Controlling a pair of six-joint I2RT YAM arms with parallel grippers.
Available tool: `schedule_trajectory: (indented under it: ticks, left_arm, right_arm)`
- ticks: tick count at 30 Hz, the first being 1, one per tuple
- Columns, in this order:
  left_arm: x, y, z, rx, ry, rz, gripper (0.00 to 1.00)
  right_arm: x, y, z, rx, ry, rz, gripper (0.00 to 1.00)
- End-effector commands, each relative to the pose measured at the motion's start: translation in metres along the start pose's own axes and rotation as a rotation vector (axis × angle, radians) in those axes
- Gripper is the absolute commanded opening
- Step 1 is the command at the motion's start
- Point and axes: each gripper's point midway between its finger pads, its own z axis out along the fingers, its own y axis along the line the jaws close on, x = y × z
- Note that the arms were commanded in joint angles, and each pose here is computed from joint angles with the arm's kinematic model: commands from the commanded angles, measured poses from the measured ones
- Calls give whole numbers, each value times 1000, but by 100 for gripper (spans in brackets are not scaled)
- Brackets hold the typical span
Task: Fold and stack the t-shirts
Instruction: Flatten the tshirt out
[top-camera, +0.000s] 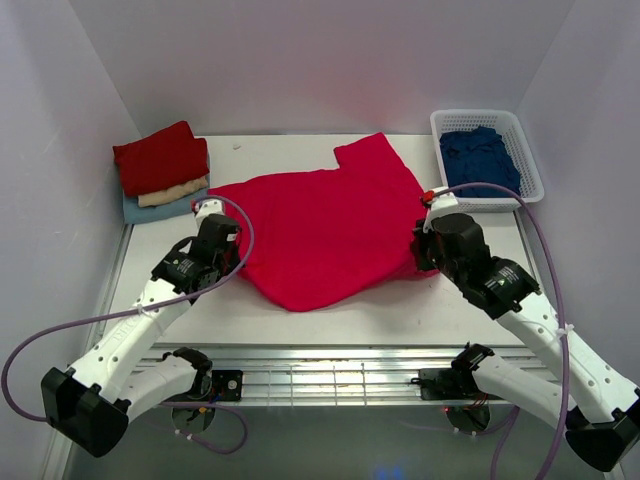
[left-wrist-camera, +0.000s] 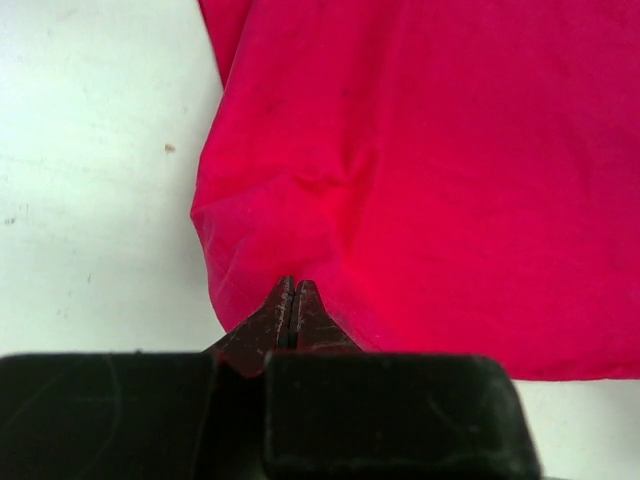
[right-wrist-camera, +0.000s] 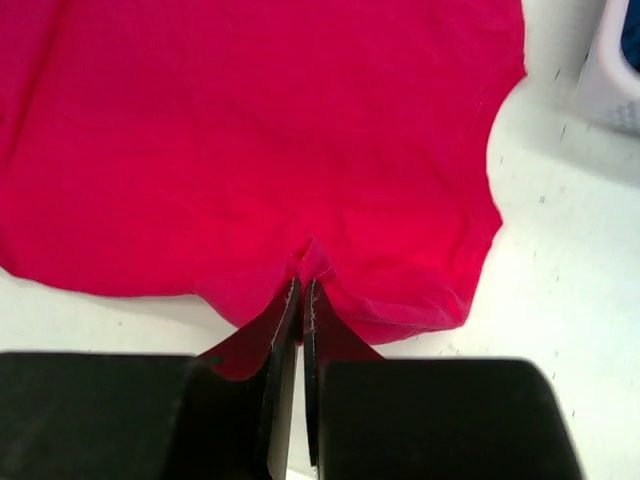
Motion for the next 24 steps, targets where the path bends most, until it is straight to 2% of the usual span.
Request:
schedule_trajectory:
  ticks: [1, 4, 5, 6, 7, 8, 9, 10, 12, 13, 15, 16, 18, 19, 22, 24]
  left_arm:
    - [20, 2, -10, -21, 107, -2, 0]
    - [23, 3, -13, -36, 139, 4, 0]
    - [24, 3, -14, -37, 151, 11, 8]
    - [25, 3, -16, -38, 166, 14, 27]
    - [28, 6, -22, -47, 188, 25, 35]
    - [22, 4, -28, -39, 181, 21, 49]
    - [17, 7, -35, -50, 163, 8, 74]
    - [17, 13, -43, -68, 164, 12, 76]
    - [-8, 14, -63, -51, 78, -39, 76]
    - [-18, 19, -70, -66, 37, -51, 74]
    - [-42, 17, -85, -42, -48, -112, 73]
    - [-59, 12, -90, -6, -121, -146, 66]
    - [-65, 1, -82, 44, -164, -152, 57]
    - [-79, -15, -76, 105, -222, -166, 46]
    - [-75, -46, -43, 184, -206, -134, 41]
    - [-62, -59, -7, 145, -139, -84, 22]
  right_arm:
    - [35, -3, -21, 25, 161, 37, 8]
    - [61, 0, -27, 0, 247, 35, 8]
    - [71, 2, -28, -8, 275, 38, 10]
    - [76, 6, -30, -32, 295, 47, 20]
    - [78, 7, -34, -38, 298, 55, 26]
    - [81, 6, -38, -30, 304, 66, 35]
    - [79, 7, -40, -36, 294, 79, 42]
    - [74, 8, -45, -50, 268, 86, 47]
    - [57, 8, -54, -69, 206, 99, 60]
    - [50, 9, -57, -80, 180, 97, 62]
    - [34, 10, -59, -92, 117, 99, 72]
    - [29, 10, -57, -90, 100, 90, 73]
    - [18, 10, -46, -67, 66, 91, 73]
    - [19, 10, -39, -55, 67, 85, 73]
    - [10, 13, -9, -17, 43, 83, 71]
    - [1, 13, 15, 21, 25, 75, 60]
